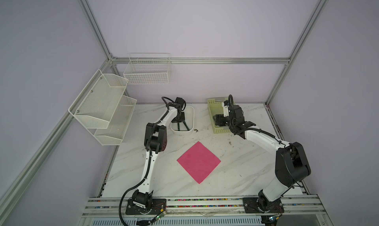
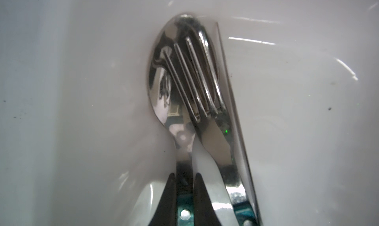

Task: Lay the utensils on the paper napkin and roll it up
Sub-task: 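Close the left gripper on the green-handled spoon in the tub, then lift the spoon with the left gripper toward the right gripper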

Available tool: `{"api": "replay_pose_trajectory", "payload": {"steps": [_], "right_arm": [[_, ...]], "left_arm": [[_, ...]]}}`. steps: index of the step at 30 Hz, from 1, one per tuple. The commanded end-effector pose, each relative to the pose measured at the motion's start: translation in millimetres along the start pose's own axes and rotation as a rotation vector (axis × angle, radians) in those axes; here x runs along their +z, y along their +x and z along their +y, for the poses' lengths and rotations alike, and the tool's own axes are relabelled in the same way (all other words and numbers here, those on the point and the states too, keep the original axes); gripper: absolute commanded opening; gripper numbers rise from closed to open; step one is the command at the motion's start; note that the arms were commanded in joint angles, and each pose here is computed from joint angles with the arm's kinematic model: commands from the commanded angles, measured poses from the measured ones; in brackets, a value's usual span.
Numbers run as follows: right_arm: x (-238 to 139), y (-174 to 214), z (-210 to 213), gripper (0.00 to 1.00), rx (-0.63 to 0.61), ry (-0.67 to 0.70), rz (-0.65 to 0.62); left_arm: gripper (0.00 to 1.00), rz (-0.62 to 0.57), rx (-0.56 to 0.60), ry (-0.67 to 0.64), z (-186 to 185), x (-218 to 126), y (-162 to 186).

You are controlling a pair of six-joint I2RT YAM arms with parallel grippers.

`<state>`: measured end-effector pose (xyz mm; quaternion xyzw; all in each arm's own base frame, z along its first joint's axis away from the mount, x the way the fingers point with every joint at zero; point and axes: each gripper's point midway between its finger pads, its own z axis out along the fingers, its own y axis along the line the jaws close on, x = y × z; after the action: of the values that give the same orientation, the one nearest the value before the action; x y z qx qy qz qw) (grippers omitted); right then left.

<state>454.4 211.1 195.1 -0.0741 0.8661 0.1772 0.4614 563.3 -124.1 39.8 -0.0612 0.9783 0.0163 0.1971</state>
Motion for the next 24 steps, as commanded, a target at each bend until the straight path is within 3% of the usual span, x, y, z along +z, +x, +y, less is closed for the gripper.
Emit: {"api": "replay_pose_trajectory", "payload": {"steps": [1, 24], "right_arm": [[-13, -16, 8, 0.78, -0.009, -0.009, -0.043], [-14, -19, 10, 0.78, -0.014, -0.008, -0.054]], "left_arm": [[0.08, -0.156, -0.005, 0.034, 3, -69, -48], [0.05, -0.242, 0.018, 0.02, 9, -113, -67]]}}
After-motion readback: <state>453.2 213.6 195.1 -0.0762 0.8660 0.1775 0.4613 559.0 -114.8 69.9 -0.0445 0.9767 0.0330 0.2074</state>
